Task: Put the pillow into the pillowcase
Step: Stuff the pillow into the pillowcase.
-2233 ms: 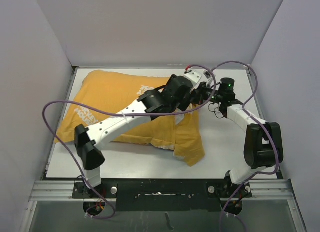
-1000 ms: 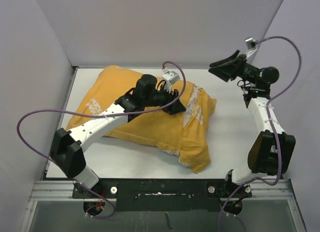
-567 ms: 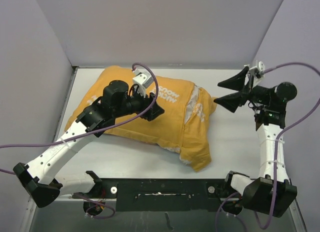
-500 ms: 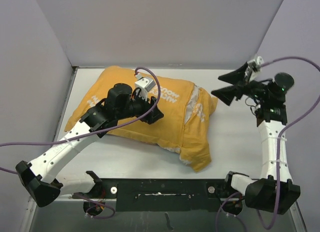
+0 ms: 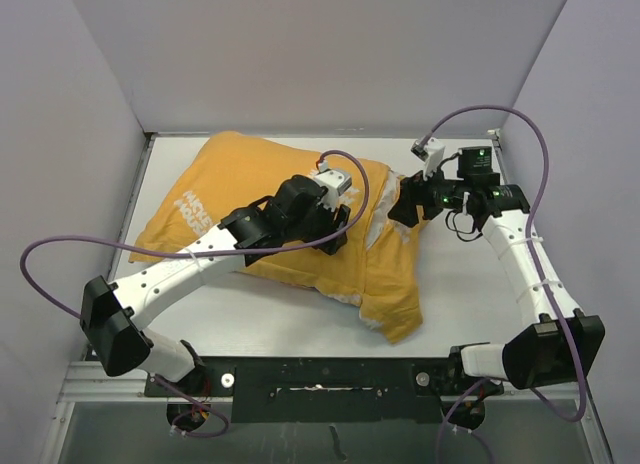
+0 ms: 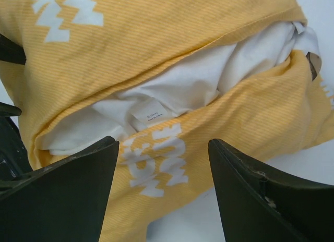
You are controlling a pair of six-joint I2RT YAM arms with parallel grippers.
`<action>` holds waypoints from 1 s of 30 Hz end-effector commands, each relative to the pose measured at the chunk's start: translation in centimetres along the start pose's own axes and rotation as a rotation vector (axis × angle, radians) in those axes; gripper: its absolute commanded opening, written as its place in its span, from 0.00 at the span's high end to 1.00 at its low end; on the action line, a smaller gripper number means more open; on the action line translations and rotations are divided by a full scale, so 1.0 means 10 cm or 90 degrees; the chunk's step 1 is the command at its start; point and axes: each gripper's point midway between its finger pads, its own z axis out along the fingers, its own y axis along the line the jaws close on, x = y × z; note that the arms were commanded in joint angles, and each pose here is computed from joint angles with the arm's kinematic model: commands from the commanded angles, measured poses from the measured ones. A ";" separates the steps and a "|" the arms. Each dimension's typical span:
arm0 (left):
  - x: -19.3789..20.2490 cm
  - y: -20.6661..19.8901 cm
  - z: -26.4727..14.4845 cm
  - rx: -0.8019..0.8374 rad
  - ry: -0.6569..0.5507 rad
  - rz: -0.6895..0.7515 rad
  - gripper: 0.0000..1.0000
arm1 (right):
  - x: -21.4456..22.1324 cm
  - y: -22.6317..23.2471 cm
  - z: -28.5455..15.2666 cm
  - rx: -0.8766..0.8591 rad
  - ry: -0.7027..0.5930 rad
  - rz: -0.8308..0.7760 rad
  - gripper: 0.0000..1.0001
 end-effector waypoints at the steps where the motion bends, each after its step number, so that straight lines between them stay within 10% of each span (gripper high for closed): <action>1: -0.31 0.08 0.06 -0.032 -0.058 0.025 0.47 | 0.12 -0.08 0.04 0.042 0.042 -0.010 0.30; 6: -0.30 0.08 0.19 -0.022 -0.062 0.036 0.49 | 0.24 -0.05 0.19 0.022 0.070 -0.006 0.43; 9: -0.27 0.01 0.34 0.018 -0.080 0.086 0.65 | 0.11 0.11 0.28 -0.051 0.059 -0.008 0.85; 13: -0.04 0.12 0.73 0.027 -0.079 0.123 0.99 | -0.60 1.02 -0.13 -0.329 -0.109 -0.131 0.98; 16: 0.13 0.26 0.97 0.028 -0.043 0.095 1.00 | -1.09 1.67 -0.79 -0.486 -0.243 -0.224 1.00; 20: 0.13 0.18 1.12 0.072 -0.060 0.082 1.00 | -1.40 1.59 -0.75 -0.480 -0.268 -0.155 1.00; 23: 0.02 0.06 1.04 0.115 -0.111 0.075 0.98 | -1.19 0.90 -0.12 -0.304 -0.212 0.010 0.77; 30: -0.36 -0.06 0.08 0.203 -0.276 0.008 0.47 | -0.58 0.33 0.05 -0.239 -0.100 0.014 0.30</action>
